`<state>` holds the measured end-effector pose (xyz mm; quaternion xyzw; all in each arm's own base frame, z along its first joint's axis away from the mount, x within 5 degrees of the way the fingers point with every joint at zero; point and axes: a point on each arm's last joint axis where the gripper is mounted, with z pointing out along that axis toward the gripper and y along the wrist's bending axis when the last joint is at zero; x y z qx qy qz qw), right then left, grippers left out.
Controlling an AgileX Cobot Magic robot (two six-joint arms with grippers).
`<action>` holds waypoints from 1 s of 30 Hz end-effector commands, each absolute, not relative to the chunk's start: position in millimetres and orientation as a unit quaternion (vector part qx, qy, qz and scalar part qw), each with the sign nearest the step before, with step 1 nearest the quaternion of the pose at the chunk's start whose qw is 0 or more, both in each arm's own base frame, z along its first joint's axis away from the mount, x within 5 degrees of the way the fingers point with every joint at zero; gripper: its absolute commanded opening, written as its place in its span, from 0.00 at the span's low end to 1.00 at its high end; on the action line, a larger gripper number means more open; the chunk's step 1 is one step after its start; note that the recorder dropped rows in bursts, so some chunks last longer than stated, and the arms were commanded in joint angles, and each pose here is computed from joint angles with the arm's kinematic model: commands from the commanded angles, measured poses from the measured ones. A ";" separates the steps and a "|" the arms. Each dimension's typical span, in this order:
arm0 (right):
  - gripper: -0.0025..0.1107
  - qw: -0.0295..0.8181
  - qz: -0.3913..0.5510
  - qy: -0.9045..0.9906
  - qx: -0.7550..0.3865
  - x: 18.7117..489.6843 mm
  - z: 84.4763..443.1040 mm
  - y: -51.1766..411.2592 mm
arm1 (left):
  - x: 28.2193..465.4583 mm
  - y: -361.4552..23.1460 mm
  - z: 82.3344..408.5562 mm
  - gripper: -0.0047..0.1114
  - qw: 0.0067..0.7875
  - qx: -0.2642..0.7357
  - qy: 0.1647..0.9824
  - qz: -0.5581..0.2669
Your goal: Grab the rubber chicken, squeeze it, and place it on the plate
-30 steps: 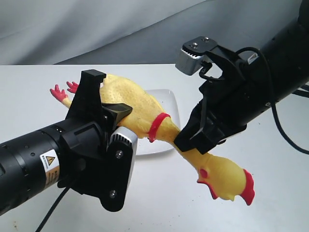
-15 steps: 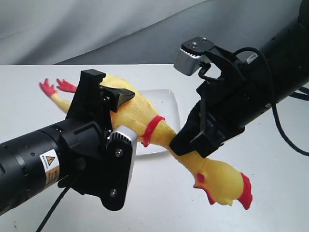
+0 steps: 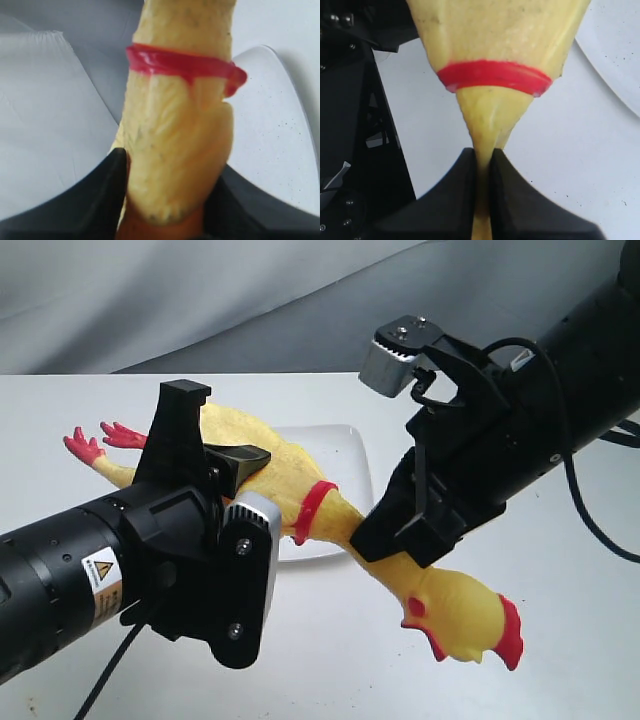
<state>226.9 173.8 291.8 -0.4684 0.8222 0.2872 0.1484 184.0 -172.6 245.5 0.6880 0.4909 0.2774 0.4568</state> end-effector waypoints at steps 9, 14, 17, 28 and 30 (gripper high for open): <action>0.02 0.167 0.286 0.821 -0.466 228.5 295.5 175.2 | 184.3 -172.9 246.6 0.16 0.459 0.681 0.497 0.279; 0.02 0.177 0.283 0.822 -0.461 230.6 295.9 175.5 | 184.3 -172.9 246.6 0.66 0.465 0.670 0.512 0.269; 0.02 0.195 0.277 0.824 -0.454 234.2 296.5 176.0 | 188.6 -165.7 250.3 0.78 0.491 0.587 0.589 0.261; 0.02 0.291 0.198 0.860 -0.370 322.5 232.2 201.5 | 167.4 -115.2 358.5 0.62 0.684 0.217 0.661 0.220; 0.02 0.293 0.194 0.860 -0.371 342.3 221.5 210.9 | 160.6 -109.9 366.1 0.58 0.697 0.218 0.657 0.188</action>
